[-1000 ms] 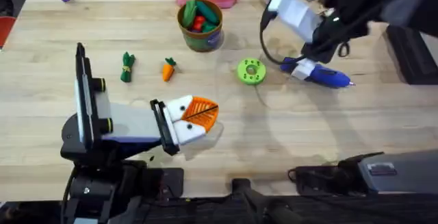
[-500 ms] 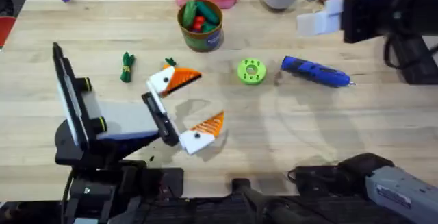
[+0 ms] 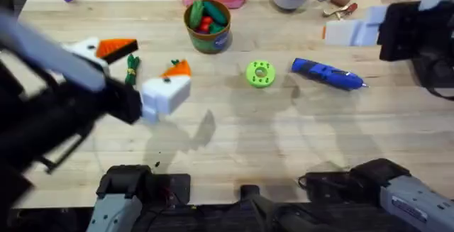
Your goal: Pick up the gripper from the table and insert it into the empty holder that is missing its gripper. Then pick up a screw, insert it into the mounting hole, and use the screwdriver to tighten it. Finally, clean up the table by picking up the vegetable and placing it into the bucket.
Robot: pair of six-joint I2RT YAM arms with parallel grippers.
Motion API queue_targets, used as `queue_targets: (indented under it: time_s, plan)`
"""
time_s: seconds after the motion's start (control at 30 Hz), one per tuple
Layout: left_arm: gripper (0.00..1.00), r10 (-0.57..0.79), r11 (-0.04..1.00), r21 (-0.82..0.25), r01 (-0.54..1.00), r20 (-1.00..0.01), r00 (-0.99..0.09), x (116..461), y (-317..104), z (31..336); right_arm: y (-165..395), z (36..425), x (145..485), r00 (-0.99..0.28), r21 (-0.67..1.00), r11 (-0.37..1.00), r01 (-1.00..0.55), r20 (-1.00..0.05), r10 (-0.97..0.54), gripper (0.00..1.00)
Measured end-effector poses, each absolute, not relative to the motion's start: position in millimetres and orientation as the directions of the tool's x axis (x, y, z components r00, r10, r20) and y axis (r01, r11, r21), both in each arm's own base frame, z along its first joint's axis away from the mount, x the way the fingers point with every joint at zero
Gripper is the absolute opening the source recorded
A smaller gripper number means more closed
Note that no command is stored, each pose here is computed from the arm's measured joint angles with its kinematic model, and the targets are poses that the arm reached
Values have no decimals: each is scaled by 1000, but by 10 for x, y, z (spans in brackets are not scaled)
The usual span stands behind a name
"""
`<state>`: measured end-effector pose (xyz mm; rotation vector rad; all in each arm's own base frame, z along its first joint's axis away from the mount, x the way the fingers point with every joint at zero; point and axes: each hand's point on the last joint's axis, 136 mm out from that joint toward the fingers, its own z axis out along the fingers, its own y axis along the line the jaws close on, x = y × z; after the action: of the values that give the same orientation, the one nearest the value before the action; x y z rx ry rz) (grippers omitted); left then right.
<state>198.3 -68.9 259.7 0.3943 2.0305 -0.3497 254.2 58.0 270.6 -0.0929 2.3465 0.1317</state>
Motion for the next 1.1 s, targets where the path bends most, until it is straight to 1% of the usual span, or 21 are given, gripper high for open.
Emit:
queue_targets:
  time_s: [0.07,0.13,0.27,0.4,0.57,0.73,0.93,1.1]
  plan:
    - [985,134,913,-99,395,-843,-520,2049,-652,2642,573,2677,2514,-713,66,992,-104,-700,-28,993]
    - [985,132,918,-113,381,-818,-560,2115,-635,2678,570,2668,2505,-717,66,992,-103,-697,-29,994]
    - [985,129,927,-114,359,-799,-588,2296,-595,2736,565,2651,2487,-724,64,993,-103,-690,-30,994]
    - [985,120,953,-97,287,-748,-652,2415,-463,2623,565,2649,2485,-724,64,993,-103,-689,-31,994]
    - [985,99,978,-87,189,-608,-788,2589,-296,2337,565,2648,2485,-724,64,993,-103,-689,-31,994]
    - [985,84,985,-98,140,-433,-897,2844,-229,1904,565,2649,2485,-724,64,993,-103,-689,-31,992]
    - [985,70,989,-110,102,-262,-962,3048,-197,1391,565,2649,2485,-724,64,993,-103,-689,-31,994]
    - [985,72,989,-114,92,-169,-983,3152,-213,1033,565,2649,2485,-724,64,993,-103,-689,-31,994]
